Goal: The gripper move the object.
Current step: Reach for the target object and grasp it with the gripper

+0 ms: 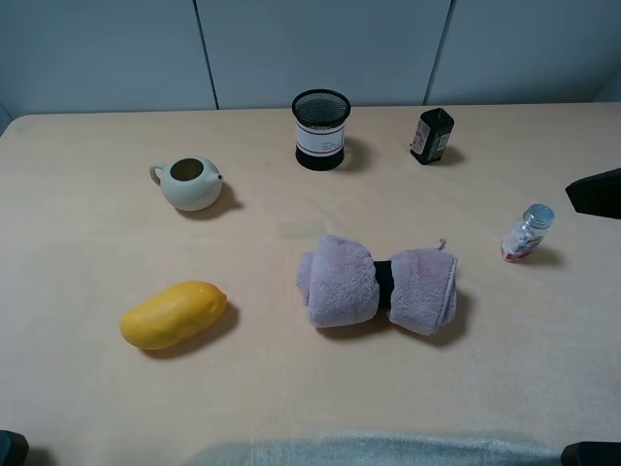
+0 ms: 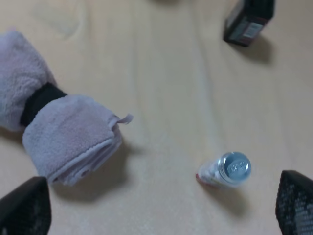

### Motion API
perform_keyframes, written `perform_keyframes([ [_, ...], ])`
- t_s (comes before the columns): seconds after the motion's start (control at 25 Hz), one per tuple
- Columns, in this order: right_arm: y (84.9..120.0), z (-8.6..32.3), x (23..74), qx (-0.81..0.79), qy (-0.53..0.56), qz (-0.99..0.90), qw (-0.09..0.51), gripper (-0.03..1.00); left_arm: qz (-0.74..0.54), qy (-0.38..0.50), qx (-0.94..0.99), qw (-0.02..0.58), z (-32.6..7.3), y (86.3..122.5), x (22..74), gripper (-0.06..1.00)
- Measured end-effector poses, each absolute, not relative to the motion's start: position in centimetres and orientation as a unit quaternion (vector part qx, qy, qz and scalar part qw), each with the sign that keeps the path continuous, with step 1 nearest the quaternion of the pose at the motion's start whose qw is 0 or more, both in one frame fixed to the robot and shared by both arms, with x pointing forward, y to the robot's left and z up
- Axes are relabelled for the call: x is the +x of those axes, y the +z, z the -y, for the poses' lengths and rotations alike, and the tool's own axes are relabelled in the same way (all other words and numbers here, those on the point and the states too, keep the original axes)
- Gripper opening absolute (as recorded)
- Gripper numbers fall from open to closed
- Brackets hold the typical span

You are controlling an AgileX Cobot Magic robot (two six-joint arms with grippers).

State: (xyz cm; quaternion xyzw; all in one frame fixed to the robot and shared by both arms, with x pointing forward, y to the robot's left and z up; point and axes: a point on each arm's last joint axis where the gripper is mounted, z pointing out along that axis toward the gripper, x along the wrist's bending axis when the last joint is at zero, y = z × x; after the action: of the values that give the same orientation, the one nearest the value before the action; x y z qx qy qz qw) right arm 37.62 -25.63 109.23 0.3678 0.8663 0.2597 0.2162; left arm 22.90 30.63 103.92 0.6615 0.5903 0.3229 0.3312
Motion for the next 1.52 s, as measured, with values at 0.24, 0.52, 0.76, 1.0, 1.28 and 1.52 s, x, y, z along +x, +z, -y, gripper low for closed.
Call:
perform_keyframes([
  [0.24, 108.6, 22.9, 39.7, 0.296, 0.221, -0.909, 0.192, 0.69, -0.59, 0.323, 0.661, 0.331, -30.6, 103.9, 22.9, 0.79],
  [0.52, 106.6, 19.2, 40.3, 0.22, 0.185, -0.945, 0.156, 0.69, -0.59, 0.323, 0.661, 0.331, -30.6, 103.9, 22.9, 0.79],
  [0.76, 104.2, 16.5, 41.0, 0.179, 0.156, -0.964, 0.12, 0.69, -0.59, 0.323, 0.661, 0.331, -30.6, 103.9, 22.9, 0.79],
  [1.0, 101.4, 14.6, 42.3, 0.162, 0.137, -0.973, 0.088, 0.69, -0.59, 0.323, 0.661, 0.331, -30.6, 103.9, 22.9, 0.79],
  [1.28, 98.0, 13.1, 43.7, 0.158, 0.117, -0.979, 0.051, 0.69, -0.59, 0.323, 0.661, 0.331, -30.6, 103.9, 22.9, 0.79],
  [1.52, 95.8, 12.4, 44.5, 0.163, 0.107, -0.98, 0.038, 0.69, -0.59, 0.323, 0.661, 0.331, -30.6, 103.9, 22.9, 0.79],
])
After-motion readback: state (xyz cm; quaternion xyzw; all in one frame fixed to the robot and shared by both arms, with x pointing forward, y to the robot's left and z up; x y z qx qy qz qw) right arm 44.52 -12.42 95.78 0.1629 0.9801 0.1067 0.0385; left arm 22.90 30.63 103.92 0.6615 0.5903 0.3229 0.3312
